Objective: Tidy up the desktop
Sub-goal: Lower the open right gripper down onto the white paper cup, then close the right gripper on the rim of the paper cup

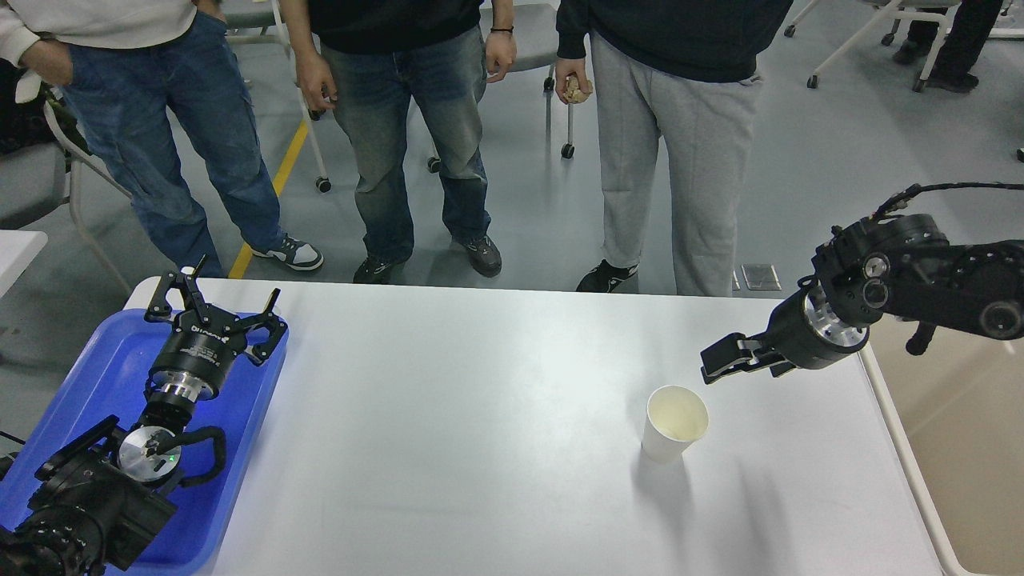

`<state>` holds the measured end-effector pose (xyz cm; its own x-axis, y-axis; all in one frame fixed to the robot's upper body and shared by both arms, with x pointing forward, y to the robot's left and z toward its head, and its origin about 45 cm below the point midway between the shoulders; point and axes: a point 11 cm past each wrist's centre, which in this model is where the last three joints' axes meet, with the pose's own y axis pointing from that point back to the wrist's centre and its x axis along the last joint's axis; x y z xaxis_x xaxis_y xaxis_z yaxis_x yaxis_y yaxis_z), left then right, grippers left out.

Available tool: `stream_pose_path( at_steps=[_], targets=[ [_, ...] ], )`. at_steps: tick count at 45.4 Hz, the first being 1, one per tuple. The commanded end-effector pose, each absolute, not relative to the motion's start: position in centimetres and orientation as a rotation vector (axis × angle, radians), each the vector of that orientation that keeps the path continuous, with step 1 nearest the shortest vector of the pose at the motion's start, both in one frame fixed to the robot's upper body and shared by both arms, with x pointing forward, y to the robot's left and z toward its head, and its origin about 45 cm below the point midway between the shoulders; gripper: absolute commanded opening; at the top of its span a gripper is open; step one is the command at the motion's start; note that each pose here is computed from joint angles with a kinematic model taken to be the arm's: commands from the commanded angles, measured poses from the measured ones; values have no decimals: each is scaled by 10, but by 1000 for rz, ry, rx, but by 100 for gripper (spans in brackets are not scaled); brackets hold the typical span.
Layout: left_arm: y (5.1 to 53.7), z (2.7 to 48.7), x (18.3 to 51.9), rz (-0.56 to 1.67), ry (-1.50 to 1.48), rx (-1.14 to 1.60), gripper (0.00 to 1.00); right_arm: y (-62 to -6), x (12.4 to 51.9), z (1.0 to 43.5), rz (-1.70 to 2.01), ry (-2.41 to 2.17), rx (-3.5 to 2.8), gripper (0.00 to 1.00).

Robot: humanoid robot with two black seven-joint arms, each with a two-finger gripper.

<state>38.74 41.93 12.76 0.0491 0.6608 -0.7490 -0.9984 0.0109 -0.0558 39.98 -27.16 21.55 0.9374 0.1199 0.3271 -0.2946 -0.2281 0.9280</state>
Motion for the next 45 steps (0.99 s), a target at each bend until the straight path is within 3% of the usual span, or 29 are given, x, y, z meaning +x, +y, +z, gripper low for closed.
stream_pose_path(
  at_steps=[1, 20, 45],
  targets=[
    [419, 128, 387, 1434, 622, -698, 100, -262, 401, 187, 346, -150, 1780, 100],
    [419, 128, 387, 1434, 622, -698, 100, -268, 393, 148, 289, -167, 1768, 100],
    [419, 128, 387, 1434, 622, -696, 100, -266, 394, 133, 305, -165, 1745, 98]
  ],
)
